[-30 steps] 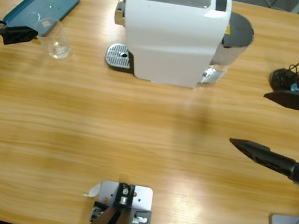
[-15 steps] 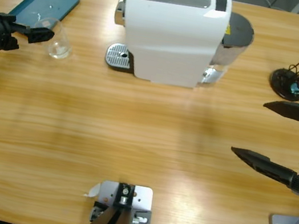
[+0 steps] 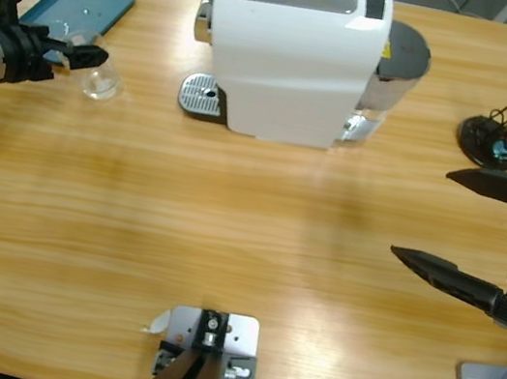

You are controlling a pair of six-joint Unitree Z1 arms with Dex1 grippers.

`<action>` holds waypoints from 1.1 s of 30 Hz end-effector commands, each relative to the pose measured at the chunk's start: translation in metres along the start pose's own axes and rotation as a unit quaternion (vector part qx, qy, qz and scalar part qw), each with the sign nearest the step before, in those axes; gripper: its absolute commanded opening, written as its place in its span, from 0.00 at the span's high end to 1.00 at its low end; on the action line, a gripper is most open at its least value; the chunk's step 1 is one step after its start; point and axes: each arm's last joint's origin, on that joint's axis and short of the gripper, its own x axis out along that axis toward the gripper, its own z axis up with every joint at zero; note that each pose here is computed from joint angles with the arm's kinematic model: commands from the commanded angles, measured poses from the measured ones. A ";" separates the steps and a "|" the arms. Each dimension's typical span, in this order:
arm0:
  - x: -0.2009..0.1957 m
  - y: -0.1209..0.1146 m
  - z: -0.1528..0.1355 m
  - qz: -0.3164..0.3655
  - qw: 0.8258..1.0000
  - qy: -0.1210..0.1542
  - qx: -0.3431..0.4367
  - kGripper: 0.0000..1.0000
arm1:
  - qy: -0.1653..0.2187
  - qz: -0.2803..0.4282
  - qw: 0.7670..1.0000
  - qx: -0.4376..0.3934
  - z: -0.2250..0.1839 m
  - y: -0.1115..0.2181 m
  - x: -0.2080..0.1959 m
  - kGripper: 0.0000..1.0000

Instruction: Pour coffee

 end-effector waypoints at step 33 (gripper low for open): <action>0.040 0.008 -0.029 -0.013 0.999 0.013 -0.034 1.00 | 0.004 0.003 1.000 0.012 -0.016 0.001 0.002 0.00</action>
